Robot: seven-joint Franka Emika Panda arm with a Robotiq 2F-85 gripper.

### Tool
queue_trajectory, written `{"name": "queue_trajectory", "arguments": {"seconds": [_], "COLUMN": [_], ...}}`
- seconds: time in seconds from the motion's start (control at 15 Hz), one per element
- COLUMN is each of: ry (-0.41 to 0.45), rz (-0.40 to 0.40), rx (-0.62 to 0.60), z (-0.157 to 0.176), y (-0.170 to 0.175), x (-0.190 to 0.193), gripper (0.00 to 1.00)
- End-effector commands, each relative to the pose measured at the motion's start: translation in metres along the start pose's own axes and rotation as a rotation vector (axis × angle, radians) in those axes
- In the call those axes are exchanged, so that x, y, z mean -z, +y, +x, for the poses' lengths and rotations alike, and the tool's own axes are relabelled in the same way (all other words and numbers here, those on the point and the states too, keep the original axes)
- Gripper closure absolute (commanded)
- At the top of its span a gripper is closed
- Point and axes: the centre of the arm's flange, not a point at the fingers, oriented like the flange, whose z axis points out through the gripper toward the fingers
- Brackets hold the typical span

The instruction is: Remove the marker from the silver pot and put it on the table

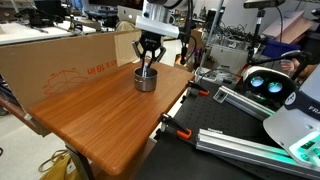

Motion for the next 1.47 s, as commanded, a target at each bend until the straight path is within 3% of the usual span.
{"name": "queue_trajectory", "arguments": {"seconds": [0.0,0.47,1.0,1.4], "ry": [0.0,-0.033,0.036,0.021], "rz": [-0.01,0.039,0.107,0.105], "rx": [0.003,0.056,0.088,0.246], "z": [0.001,-0.002,-0.009,-0.05], "y": [-0.006,-0.003,-0.006,-0.029], "x": [-0.006,0.017,0.095,0.129], "gripper": [0.94,0.94,0.94,0.94]}}
